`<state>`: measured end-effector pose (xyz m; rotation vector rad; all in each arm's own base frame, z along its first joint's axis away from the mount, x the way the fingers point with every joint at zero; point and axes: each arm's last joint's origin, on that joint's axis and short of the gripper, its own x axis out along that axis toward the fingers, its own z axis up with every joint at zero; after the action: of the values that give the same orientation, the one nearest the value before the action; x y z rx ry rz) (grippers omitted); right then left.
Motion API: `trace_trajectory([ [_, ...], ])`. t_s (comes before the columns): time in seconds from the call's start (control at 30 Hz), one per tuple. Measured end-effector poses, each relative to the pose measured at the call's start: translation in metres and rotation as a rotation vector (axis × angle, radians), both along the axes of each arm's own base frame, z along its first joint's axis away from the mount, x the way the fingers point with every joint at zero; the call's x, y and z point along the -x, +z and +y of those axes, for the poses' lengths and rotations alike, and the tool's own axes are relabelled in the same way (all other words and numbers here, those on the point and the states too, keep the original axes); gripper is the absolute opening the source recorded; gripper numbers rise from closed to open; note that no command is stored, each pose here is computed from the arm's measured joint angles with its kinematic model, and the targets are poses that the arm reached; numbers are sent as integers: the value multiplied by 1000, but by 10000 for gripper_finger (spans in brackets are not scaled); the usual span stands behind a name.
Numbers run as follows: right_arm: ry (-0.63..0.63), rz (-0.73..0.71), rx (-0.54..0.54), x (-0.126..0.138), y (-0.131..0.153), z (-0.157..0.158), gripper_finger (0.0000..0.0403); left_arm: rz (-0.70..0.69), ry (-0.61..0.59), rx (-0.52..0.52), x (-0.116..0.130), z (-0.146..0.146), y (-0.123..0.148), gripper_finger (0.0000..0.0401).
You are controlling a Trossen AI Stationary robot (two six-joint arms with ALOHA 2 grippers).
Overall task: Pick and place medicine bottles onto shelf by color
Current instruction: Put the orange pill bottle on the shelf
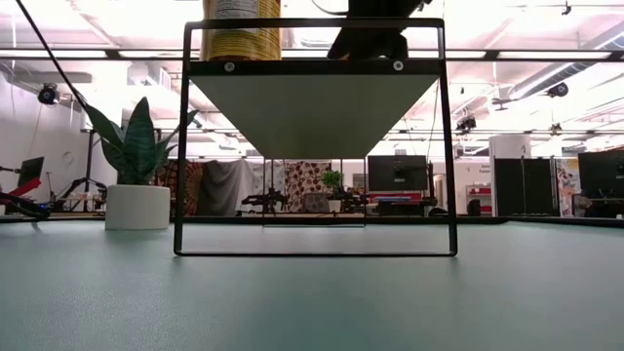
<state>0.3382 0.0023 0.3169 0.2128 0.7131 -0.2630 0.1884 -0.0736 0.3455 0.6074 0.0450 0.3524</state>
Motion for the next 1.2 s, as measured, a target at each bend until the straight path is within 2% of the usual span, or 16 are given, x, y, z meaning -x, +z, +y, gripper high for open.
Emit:
trace_trajectory([
  [0.33,-90,25,35,1,-12,4,105,9,0,-6,0,0,-1,178],
  [0.5,-118,36,13,2,-19,4,105,15,1,-9,0,0,-2,178],
  [1.2,-80,27,-17,1,-21,11,105,20,2,-25,0,0,-2,178],
])
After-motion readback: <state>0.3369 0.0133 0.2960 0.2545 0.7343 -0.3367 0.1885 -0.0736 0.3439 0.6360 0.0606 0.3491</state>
